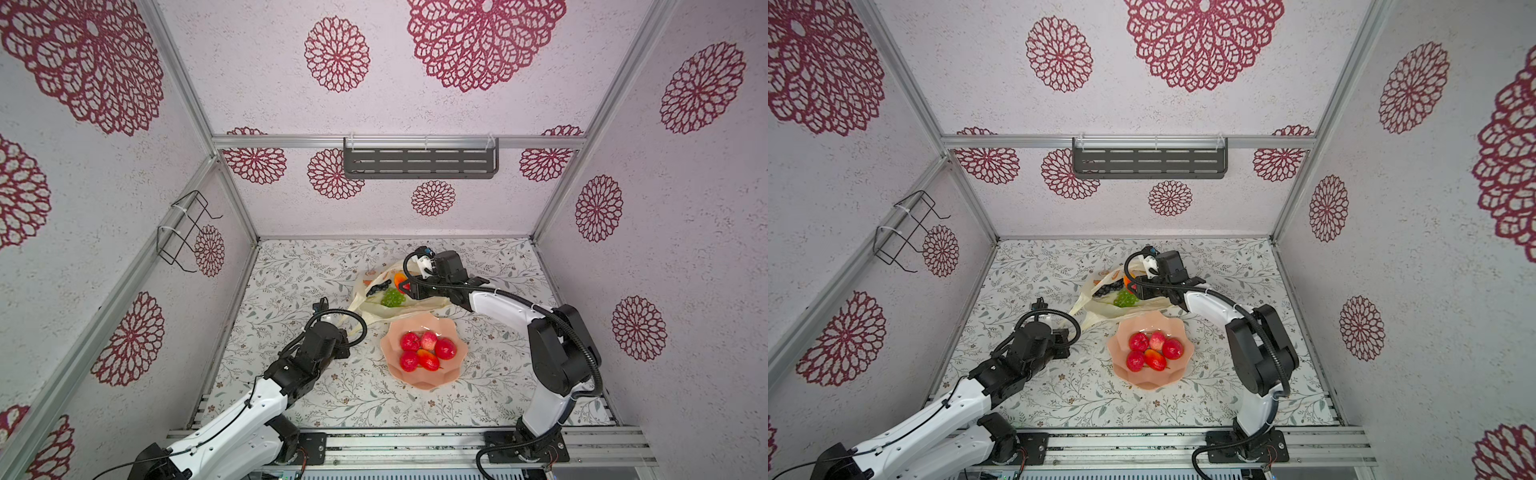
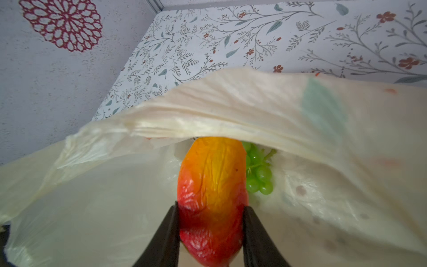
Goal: Take fruits out of the plastic bag
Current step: Take out the fake fruit from the plastic bag, then place the fake fruit on the plate.
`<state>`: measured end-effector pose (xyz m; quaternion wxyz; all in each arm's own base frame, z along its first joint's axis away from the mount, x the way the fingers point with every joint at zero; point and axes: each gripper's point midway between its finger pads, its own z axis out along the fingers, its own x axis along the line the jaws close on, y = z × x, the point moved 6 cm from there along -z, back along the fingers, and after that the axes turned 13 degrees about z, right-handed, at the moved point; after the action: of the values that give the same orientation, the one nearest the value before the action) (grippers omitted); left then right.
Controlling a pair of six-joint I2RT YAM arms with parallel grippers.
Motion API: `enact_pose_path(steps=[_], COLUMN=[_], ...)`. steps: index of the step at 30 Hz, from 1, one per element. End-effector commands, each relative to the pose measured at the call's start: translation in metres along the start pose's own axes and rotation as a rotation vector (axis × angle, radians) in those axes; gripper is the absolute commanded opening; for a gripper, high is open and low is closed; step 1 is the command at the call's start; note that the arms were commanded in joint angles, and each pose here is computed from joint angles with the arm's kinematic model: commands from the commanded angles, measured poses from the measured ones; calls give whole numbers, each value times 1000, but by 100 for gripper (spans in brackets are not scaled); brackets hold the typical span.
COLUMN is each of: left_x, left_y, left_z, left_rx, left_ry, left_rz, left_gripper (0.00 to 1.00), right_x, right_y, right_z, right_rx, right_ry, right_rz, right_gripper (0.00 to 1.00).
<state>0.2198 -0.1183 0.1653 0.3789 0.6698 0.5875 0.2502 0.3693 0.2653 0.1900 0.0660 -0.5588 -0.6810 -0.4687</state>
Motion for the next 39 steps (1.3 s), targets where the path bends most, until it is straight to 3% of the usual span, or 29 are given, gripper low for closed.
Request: enact_pose_path(steps=[1, 7, 13, 18, 23, 28, 34, 39], left_x=[-4, -3, 1, 4, 4, 1, -1, -1], left_y=[18, 22, 20, 13, 12, 15, 13, 11], left_z=[-3, -7, -5, 0, 5, 9, 14, 16], left_rx=[-59, -71, -74, -65, -58, -44, -26, -14], left_ry=[-12, -3, 35, 53, 61, 60, 58, 52], left_rz=[-20, -20, 0, 0, -1, 20, 45, 56], left_gripper=[0, 0, 0, 0, 0, 0, 0, 0], right_x=[33, 71, 86, 67, 26, 0, -9, 5], right_y=[9, -3, -37, -83, -132, -163, -173, -173], right_z=[-22, -61, -115, -148, -170, -179, -172, -154], right_rx=[-28, -26, -67, -48, -26, -6, -3, 55], right_ry=[152, 298, 324, 200, -11, -116, -169, -91], right_rz=[-11, -82, -136, -150, -67, 40, 91, 69], right_gripper=[38, 38, 38, 39, 38, 38, 38, 39])
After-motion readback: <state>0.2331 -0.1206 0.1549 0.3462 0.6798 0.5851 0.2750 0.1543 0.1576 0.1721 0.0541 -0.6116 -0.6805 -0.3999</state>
